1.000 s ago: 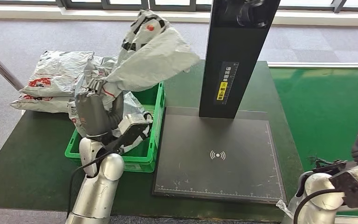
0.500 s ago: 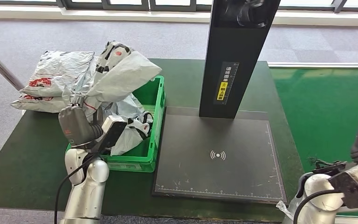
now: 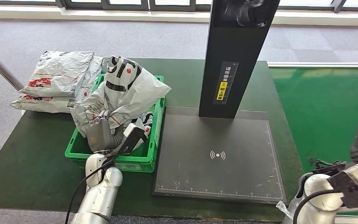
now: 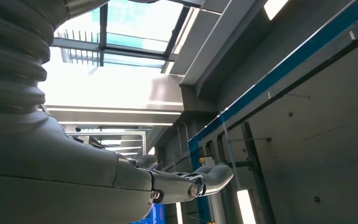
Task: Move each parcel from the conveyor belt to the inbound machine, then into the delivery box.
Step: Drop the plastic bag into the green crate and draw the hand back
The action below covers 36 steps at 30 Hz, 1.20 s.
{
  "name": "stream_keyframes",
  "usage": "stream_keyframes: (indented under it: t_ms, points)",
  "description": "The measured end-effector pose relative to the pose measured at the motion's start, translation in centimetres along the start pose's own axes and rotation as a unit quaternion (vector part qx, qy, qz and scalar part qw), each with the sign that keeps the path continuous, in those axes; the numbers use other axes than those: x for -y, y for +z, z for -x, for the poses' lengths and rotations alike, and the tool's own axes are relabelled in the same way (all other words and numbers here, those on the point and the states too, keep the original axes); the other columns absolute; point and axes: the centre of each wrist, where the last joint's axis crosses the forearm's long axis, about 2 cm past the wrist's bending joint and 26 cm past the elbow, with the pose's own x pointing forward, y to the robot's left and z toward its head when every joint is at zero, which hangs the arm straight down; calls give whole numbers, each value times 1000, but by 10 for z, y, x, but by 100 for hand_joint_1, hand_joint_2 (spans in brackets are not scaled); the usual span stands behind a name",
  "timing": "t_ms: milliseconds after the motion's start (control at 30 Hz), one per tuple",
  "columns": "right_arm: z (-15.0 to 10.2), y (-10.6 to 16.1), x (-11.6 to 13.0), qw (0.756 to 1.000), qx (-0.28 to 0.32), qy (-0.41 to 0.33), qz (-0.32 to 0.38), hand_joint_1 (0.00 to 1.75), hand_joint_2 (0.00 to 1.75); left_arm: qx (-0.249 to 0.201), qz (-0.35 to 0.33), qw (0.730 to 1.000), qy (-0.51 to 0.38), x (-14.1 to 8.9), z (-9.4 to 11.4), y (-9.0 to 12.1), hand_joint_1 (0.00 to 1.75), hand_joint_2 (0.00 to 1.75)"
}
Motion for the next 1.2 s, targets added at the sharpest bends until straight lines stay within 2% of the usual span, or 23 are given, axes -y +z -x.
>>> stream_keyframes:
  t_ms: [100, 233, 433, 567, 867, 1200]
  points:
    - [0, 0, 0, 1000, 0, 1, -1, 0, 175, -7, -2, 1000, 7, 0, 2, 1, 0, 0]
    - [0, 1, 0, 1000, 1, 2, -3, 0, 175, -10, -20, 1000, 16, -5, 5, -2, 0, 0]
    - [0, 1, 0, 1000, 1, 2, -3, 0, 175, 9, -96, 994, 41, -32, 7, -16, 0, 0]
    - [0, 1, 0, 1000, 1, 2, -3, 0, 175, 17, -120, 992, 38, -42, 7, -21, 0, 0]
    - [0, 1, 0, 1000, 1, 2, -3, 0, 175, 23, -143, 989, 38, -53, 7, -24, 0, 0]
    - [1, 1, 0, 1000, 0, 2, -4, 0, 175, 50, -222, 972, 63, -87, 10, -25, 0, 0]
